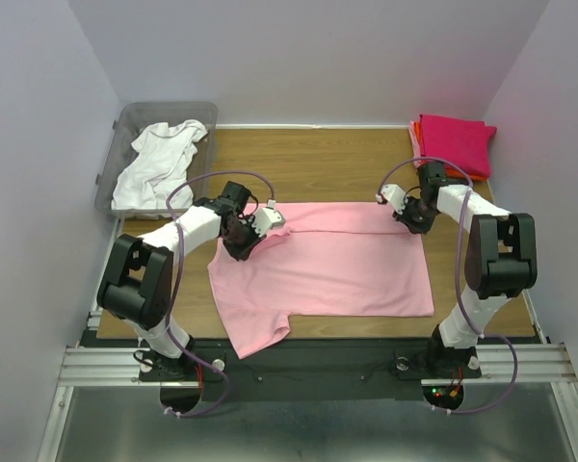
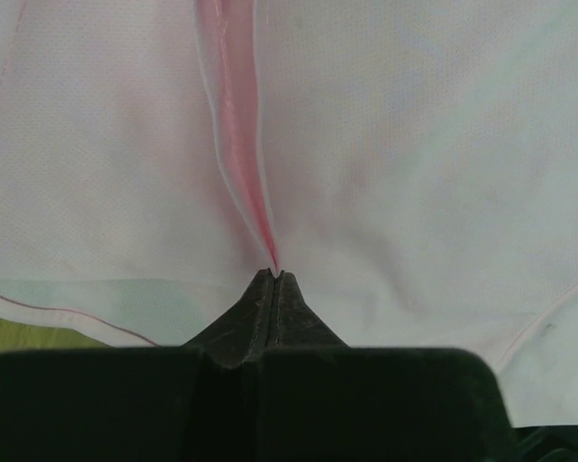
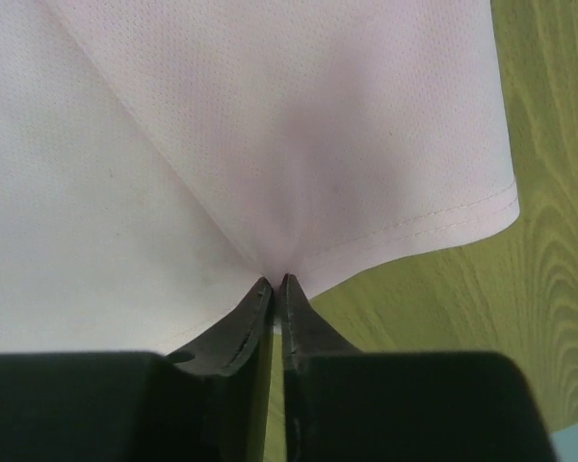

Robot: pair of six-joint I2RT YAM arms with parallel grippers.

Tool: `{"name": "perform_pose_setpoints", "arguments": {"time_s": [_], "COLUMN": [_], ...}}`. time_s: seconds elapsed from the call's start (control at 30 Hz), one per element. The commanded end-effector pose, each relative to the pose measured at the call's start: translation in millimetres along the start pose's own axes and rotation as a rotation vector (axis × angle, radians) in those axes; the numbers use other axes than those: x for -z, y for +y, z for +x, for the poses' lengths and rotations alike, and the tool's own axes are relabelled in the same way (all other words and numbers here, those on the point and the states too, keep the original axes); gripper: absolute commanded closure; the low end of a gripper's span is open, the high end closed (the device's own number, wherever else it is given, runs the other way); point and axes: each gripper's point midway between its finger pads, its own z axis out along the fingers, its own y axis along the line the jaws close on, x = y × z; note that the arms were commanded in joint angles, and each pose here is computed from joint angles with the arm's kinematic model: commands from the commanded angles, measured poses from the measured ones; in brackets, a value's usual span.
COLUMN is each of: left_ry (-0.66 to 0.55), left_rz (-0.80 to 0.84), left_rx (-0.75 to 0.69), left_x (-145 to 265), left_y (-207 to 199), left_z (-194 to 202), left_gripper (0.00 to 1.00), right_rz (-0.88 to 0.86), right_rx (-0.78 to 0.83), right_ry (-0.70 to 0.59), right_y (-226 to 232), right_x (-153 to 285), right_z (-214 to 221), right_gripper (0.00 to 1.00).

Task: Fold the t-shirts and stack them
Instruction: Fold the tshirt

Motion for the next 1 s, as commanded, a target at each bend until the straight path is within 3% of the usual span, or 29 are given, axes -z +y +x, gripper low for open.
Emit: {"name": "perform_pose_setpoints", "arguments": {"time_s": [0.0,0.33,0.67,0.77,0.8,0.87,0.97], "left_ry": [-0.042,-0.023,0.031,0.029,0.014,-0.043,-0.122], "left_rz": [-0.01,0.035,0.058,0.069,0.075,0.094,0.105], "left_rx": [-0.032,-0.042,-0.053,-0.079,-0.087,-0.115,-0.141], "left_x": [26,32,19,21,27,36,50], "left_y": [-1,-14,-22,-22,-22,-24,-23], "left_z": [-14,-6,13,11,5,-9,-37], "left_gripper": [1.0,1.0,1.0,0.71,0.65,0.59,0.58], "right_rz": [0.082,0.089,0.031,0.035,0.038,0.045,0.034], "right_rx": [0.052,0.081,0.089,0.076,0.069,0.058,0.02], "right_ry": [-0.028,0.007,0.011,0.0,-0.006,-0.046,-0.118], "right_y": [-14,-12,10,9,9,5,-2], "right_x": [16,17,16,22,24,34,48], "right_z": [-11,-3,5,2,1,-12,-32], "right_gripper": [0.92,0.97,0.92,0.75,0.6,0.55,0.55]}}
